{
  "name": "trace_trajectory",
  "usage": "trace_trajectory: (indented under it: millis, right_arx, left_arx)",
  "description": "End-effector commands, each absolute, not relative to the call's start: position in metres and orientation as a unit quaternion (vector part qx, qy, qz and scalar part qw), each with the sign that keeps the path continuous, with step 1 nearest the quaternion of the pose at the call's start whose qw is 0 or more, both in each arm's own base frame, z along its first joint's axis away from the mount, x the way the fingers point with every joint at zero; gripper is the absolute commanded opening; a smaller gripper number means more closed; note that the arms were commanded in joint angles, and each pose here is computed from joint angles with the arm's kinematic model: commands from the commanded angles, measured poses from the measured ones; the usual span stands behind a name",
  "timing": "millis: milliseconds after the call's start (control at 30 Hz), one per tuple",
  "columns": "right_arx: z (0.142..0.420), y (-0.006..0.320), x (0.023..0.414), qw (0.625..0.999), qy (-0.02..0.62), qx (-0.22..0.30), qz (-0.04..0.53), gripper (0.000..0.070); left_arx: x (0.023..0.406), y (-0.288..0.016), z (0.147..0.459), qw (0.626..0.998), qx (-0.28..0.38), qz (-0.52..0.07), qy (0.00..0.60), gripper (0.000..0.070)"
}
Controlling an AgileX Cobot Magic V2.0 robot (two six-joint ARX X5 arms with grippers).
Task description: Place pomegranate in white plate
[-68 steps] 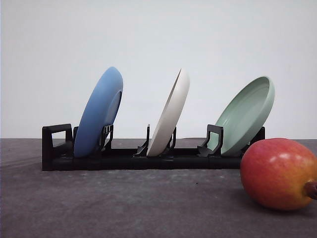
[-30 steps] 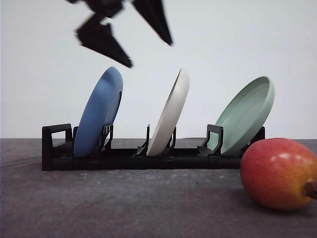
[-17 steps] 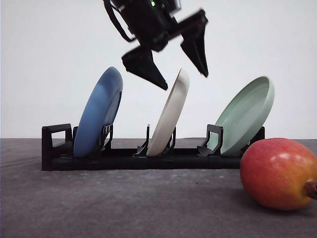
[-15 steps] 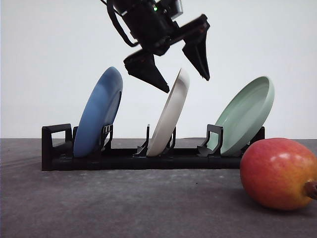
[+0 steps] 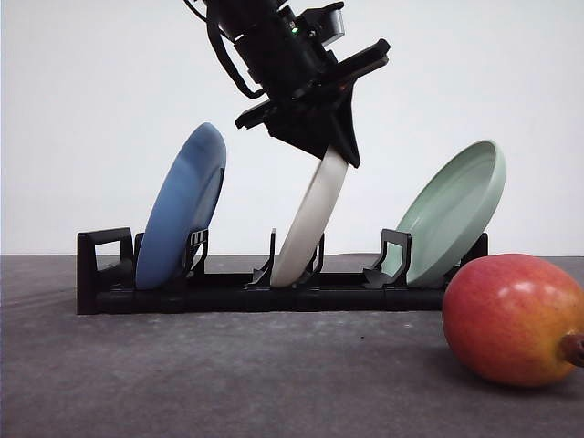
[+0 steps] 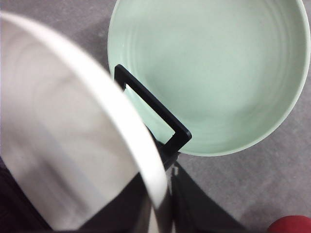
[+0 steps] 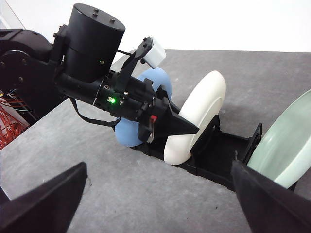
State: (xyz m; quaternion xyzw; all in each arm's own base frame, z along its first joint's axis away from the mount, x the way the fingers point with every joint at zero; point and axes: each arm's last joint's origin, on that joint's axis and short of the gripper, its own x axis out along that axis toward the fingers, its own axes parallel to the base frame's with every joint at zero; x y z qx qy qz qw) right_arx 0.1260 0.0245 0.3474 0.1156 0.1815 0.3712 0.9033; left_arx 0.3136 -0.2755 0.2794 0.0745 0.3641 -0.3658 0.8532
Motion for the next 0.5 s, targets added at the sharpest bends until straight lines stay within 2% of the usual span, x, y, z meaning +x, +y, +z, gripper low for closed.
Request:
trace_trajectory:
  millis: [0,233,467]
  right_arx:
    - [0.353,0.025,0.126,0.904,0.173,0.116,0.373,0.0606]
    - [0.353,0.025,0.126,0.904,0.173,0.115,0.373,0.0606]
    - [0.353,0.025,0.126,0.904,0.173,0.115,0.373,0.0606]
  left_arx:
    - [0.315,-0.284,0.281,0.855,0.074,-0.373,0.354,0.0]
    - [0.311,-0.284,0.291,0.855,0.068,-0.379,0.347,0.0]
    - [0.293,-0.272,0.329,0.866,0.043,-0.386,0.315,0.0]
